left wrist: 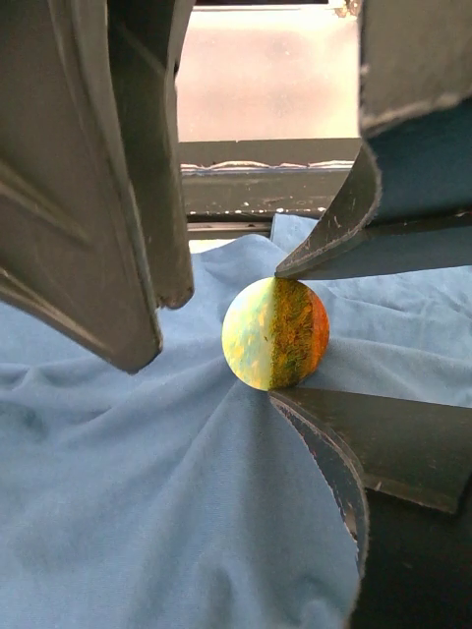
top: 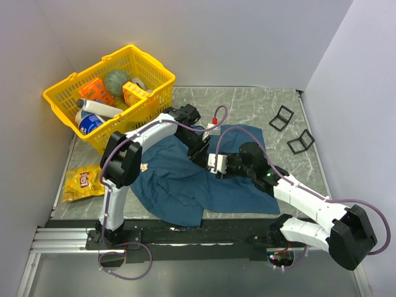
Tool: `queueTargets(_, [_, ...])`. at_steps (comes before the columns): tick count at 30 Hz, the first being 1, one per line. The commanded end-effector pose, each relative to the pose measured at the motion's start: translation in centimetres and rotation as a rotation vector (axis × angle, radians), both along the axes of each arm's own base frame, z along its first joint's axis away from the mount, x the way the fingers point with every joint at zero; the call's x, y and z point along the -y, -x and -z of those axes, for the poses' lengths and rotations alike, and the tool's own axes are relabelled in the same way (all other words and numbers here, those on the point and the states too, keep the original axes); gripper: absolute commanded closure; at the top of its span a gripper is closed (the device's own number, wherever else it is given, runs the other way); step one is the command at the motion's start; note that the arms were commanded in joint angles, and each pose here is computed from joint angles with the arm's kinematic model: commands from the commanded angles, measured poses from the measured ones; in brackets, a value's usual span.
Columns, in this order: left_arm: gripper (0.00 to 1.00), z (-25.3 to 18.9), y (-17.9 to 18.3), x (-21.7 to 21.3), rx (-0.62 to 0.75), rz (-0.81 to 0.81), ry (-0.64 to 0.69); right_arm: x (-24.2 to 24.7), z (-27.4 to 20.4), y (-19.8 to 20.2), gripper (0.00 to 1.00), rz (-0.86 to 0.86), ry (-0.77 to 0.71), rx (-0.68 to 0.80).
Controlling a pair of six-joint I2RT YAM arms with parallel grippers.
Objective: Remove the brooch from the garment
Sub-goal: Remove the brooch from the clothes.
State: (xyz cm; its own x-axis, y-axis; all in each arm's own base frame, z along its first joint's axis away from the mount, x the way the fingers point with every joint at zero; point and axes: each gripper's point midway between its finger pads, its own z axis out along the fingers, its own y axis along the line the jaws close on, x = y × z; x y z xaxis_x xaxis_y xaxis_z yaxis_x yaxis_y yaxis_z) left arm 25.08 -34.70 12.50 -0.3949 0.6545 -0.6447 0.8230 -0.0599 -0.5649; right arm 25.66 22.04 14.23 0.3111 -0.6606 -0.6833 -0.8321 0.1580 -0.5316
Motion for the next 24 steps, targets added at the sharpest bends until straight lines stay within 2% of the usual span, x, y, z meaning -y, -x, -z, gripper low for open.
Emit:
queueTargets(1, [0.91, -2.1, 0.1, 0.7, -0.011, 0.026, 0.084, -0.8, -1.7, -0.2, 0.47, -0.014, -0.067, 0.059])
queueTargets(24, [0.94, -3.2, 0.6, 1.0, -0.028, 0.041, 0.119, -2.2, -0.7, 1.0, 0.51, -0.067, -0.11, -0.038])
